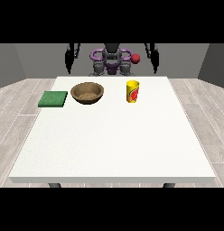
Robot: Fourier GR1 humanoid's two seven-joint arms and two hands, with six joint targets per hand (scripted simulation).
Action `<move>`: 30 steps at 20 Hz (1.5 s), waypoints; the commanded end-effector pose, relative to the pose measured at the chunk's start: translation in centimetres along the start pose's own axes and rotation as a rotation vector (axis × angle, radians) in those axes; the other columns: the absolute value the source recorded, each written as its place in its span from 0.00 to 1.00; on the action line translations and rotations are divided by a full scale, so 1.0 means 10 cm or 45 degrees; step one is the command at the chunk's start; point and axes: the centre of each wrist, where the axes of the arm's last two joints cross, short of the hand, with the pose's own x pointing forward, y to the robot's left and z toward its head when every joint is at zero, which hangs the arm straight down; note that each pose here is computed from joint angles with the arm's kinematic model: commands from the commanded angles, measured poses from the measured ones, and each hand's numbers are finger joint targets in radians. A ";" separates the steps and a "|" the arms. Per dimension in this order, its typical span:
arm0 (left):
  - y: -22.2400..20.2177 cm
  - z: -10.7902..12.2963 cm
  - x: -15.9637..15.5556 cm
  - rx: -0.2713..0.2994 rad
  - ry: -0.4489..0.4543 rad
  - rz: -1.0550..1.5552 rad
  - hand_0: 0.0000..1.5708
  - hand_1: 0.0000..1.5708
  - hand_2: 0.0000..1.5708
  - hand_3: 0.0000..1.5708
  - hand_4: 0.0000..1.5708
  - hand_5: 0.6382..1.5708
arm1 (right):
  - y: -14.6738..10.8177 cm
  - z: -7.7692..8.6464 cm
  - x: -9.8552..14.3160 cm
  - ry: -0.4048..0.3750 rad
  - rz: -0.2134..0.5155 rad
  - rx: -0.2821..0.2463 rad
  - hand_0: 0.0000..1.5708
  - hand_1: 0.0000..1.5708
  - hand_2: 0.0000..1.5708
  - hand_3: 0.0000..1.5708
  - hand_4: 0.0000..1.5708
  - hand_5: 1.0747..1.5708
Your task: Pick the cup and pour the ball into the bowl, then pick the bowl and place it on the pad
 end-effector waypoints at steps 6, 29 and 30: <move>0.11 -0.01 0.28 0.007 -0.012 -0.006 0.00 0.00 0.00 0.00 0.42 0.99 | -0.11 -0.02 0.31 -0.017 0.030 0.005 0.00 0.00 0.00 0.00 0.56 0.92; -0.49 -0.51 0.81 0.136 -0.463 0.133 0.00 0.00 0.00 0.00 0.36 0.93 | -0.07 -0.05 0.87 -0.397 -0.246 0.046 0.00 0.00 0.00 0.00 0.43 0.94; -0.17 -0.61 0.74 0.173 -0.442 0.138 0.00 0.00 0.00 0.00 0.35 0.91 | -0.01 0.03 0.84 -0.397 -0.245 0.072 0.00 0.00 0.00 0.00 0.44 0.94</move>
